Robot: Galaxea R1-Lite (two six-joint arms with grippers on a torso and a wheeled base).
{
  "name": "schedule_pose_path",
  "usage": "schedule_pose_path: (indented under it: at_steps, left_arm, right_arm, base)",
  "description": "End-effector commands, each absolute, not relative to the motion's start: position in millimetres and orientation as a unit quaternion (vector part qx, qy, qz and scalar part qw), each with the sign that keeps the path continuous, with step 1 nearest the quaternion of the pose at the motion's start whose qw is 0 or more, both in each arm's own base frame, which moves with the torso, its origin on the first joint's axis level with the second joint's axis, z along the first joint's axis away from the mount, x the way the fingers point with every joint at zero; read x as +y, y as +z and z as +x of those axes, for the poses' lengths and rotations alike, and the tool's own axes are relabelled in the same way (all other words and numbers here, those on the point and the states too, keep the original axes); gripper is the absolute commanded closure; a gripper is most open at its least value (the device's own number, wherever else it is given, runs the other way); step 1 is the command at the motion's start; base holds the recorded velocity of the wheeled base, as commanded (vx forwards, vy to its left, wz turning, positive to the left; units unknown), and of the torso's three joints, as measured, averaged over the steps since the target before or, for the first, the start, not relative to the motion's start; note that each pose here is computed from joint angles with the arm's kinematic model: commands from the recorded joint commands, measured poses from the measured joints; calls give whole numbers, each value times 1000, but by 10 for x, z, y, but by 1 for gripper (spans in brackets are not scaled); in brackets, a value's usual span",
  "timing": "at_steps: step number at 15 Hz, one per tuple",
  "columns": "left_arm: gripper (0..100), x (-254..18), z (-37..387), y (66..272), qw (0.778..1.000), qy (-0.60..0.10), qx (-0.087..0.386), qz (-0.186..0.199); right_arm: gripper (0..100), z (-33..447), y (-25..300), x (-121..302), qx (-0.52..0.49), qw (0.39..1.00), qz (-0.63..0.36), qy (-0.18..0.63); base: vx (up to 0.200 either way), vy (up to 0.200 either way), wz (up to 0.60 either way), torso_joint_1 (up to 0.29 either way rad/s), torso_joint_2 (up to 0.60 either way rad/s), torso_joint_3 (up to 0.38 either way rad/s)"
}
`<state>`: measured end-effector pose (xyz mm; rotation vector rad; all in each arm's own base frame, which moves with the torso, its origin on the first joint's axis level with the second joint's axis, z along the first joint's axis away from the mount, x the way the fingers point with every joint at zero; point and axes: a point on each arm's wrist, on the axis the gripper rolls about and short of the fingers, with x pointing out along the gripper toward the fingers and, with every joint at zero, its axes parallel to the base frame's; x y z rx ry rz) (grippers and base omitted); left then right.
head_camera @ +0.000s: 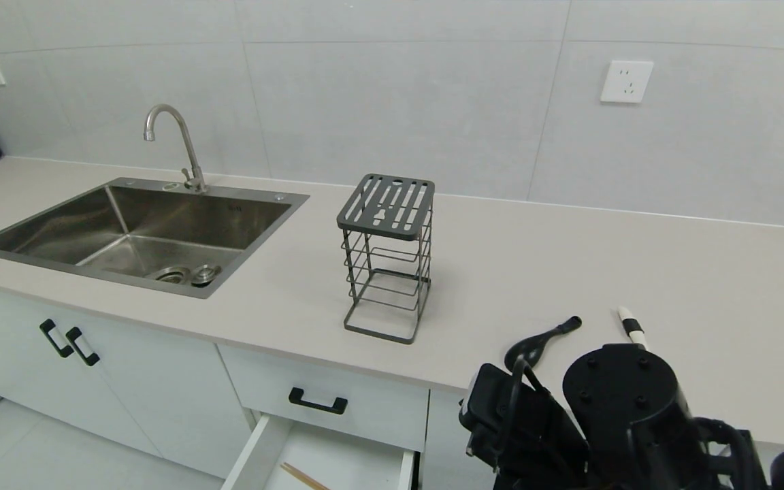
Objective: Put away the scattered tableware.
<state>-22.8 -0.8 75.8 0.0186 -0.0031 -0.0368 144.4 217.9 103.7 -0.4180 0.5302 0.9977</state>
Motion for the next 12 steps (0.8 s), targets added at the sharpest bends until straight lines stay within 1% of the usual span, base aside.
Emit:
schedule_pose_path:
  at_steps: [1, 5, 8, 9, 10, 12]
  left_arm:
    - [0, -8, -228, 756, 1000, -18, -1, 9]
    - [0, -9, -228, 756, 1000, -19, -1, 9]
    - [0, -8, -228, 756, 1000, -18, -1, 9]
    - [0, -9, -228, 756, 1000, -19, -1, 9]
    - [0, -9, -228, 756, 1000, -19, -1, 9]
    - [0, -9, -228, 756, 1000, -19, -1, 9]
  right_arm:
    - [0, 1468, 1025, 2187, 252, 824, -197, 467]
    - [0, 1546, 946, 2109, 275, 805, -175, 497]
    - [0, 1612, 947, 2048, 286, 825, -135, 469]
    - [0, 1636, 978, 2000, 284, 840, -113, 448]
    - [0, 1652, 1056, 1913, 276, 853, -97, 433]
    - [0, 1643, 1071, 1679, 277, 866, -92, 407]
  base:
    - [0, 0, 0, 154, -305, -154]
    - [0, 0, 0, 47, -86, -41]
    - [0, 0, 0, 0, 0, 0]
    - [0, 0, 0, 0, 0, 0]
    - [0, 0, 0, 0, 0, 0]
    - [0, 0, 0, 0, 0, 0]
